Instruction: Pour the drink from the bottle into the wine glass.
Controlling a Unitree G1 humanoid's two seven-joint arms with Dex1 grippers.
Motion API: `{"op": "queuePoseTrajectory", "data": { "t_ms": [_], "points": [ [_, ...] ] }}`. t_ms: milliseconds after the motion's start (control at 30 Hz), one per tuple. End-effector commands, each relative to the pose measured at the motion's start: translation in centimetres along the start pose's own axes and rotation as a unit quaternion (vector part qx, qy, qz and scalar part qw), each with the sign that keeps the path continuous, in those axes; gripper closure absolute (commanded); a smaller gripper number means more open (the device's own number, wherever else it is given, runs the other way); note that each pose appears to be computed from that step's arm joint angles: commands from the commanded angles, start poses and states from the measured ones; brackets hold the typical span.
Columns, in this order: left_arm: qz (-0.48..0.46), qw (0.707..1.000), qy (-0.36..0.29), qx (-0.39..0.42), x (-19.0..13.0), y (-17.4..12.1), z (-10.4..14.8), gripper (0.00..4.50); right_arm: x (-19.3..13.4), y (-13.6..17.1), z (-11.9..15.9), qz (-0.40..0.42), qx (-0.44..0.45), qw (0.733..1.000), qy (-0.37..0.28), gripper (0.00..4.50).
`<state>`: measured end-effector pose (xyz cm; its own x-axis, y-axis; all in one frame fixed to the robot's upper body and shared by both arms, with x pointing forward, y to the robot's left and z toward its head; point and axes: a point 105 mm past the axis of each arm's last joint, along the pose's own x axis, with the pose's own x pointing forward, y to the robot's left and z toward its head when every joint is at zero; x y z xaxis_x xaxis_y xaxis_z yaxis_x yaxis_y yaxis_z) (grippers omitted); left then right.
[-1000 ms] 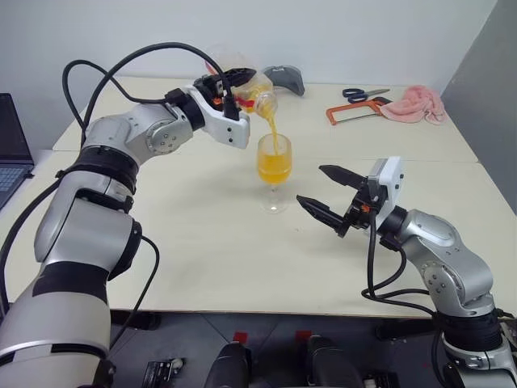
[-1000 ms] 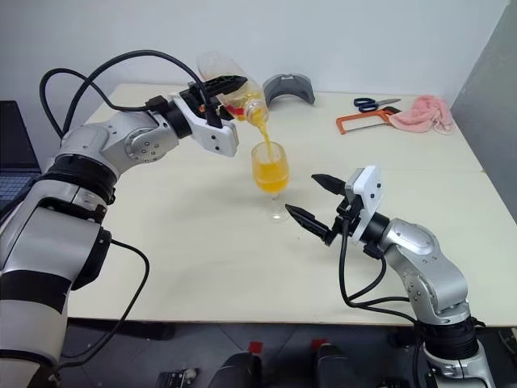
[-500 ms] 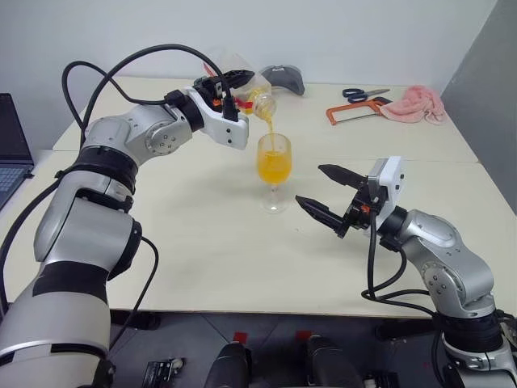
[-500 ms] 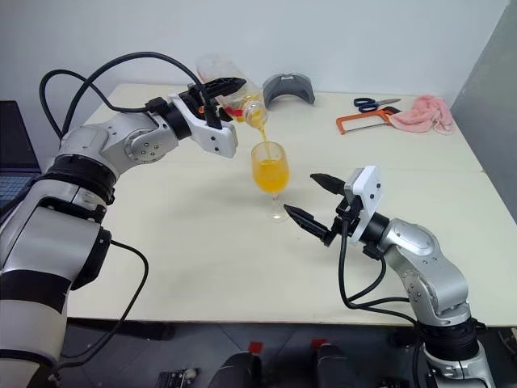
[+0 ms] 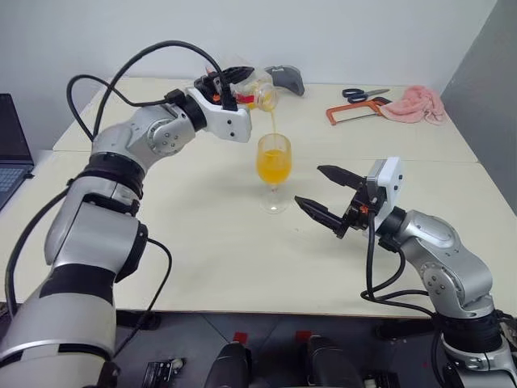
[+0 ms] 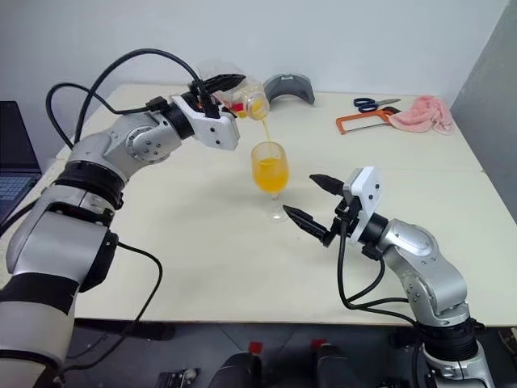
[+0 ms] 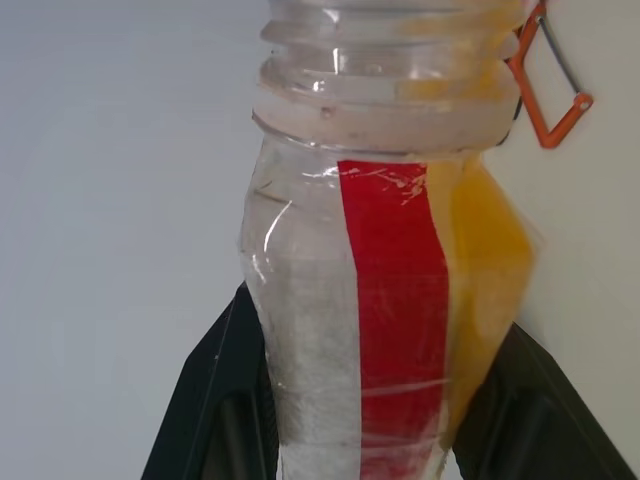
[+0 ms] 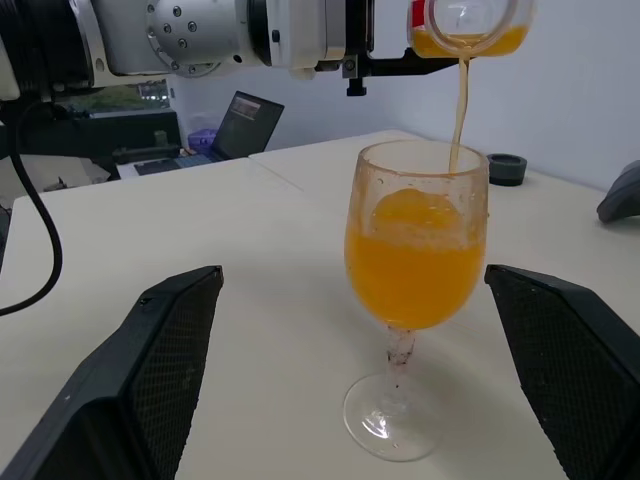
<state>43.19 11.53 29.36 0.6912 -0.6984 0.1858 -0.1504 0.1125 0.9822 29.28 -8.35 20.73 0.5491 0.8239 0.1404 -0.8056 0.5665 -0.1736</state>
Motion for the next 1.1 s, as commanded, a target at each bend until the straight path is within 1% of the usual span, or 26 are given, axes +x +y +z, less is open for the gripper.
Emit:
{"op": "queuePoseTrajectory", "data": {
  "t_ms": [33,100,133,200,233,267,333,367,400,467,567,633,767,900,1100],
  "points": [
    [0.052,0.994,0.006,-0.1,0.1,1.7,-0.1,2.81,0.2,0.0,1.7,-0.007,-0.034,0.999,-0.032,0.0],
    [0.059,0.987,0.015,-0.149,0.0,1.7,-0.5,2.81,0.3,0.0,1.8,-0.008,-0.039,0.999,-0.034,0.0],
    [0.075,0.977,0.029,-0.198,-0.3,2.0,-1.2,2.81,0.3,0.2,2.0,-0.002,-0.044,0.998,-0.034,0.0],
    [0.104,0.947,0.057,-0.297,-1.4,2.0,-2.7,2.81,0.3,1.0,2.3,0.018,-0.053,0.998,-0.029,0.0],
    [0.11,0.936,0.065,-0.327,-1.9,1.9,-3.2,2.81,0.3,1.2,2.3,0.024,-0.055,0.998,-0.026,0.0],
    [0.116,0.919,0.081,-0.368,-2.8,1.3,-4.0,2.81,0.5,1.6,2.3,0.035,-0.057,0.998,-0.018,0.0],
    [0.117,0.898,0.103,-0.411,-4.2,0.3,-4.8,2.81,0.7,2.2,2.2,0.048,-0.058,0.997,-0.006,0.0],
    [0.114,0.881,0.119,-0.444,-5.2,-0.7,-5.3,2.81,1.0,2.8,2.0,0.059,-0.055,0.997,0.005,0.0],
    [0.111,0.869,0.129,-0.464,-5.9,-1.3,-5.4,2.81,1.1,3.2,1.8,0.066,-0.052,0.996,0.012,0.0],
    [0.115,0.838,0.16,-0.509,-7.9,-2.9,-6.1,2.81,1.7,4.0,1.0,0.08,-0.039,0.995,0.042,0.0],
    [0.133,0.79,0.203,-0.564,-10.7,-4.7,-6.9,2.81,2.9,4.6,0.3,0.088,-0.021,0.994,0.068,0.0],
    [0.141,0.765,0.225,-0.587,-12.1,-5.7,-7.3,2.81,3.8,4.6,0.2,0.084,-0.015,0.994,0.073,0.0],
    [0.15,0.736,0.252,-0.61,-14.0,-7.0,-7.7,2.81,4.9,4.9,0.3,0.087,-0.016,0.993,0.075,0.0],
    [0.153,0.731,0.28,-0.603,-15.3,-8.2,-8.3,2.81,5.8,5.1,0.2,0.092,-0.016,0.992,0.079,0.0],
    [0.161,0.719,0.293,-0.61,-15.9,-9.4,-8.7,2.81,6.4,5.1,0.1,0.097,-0.016,0.992,0.081,0.0]
  ]
}}
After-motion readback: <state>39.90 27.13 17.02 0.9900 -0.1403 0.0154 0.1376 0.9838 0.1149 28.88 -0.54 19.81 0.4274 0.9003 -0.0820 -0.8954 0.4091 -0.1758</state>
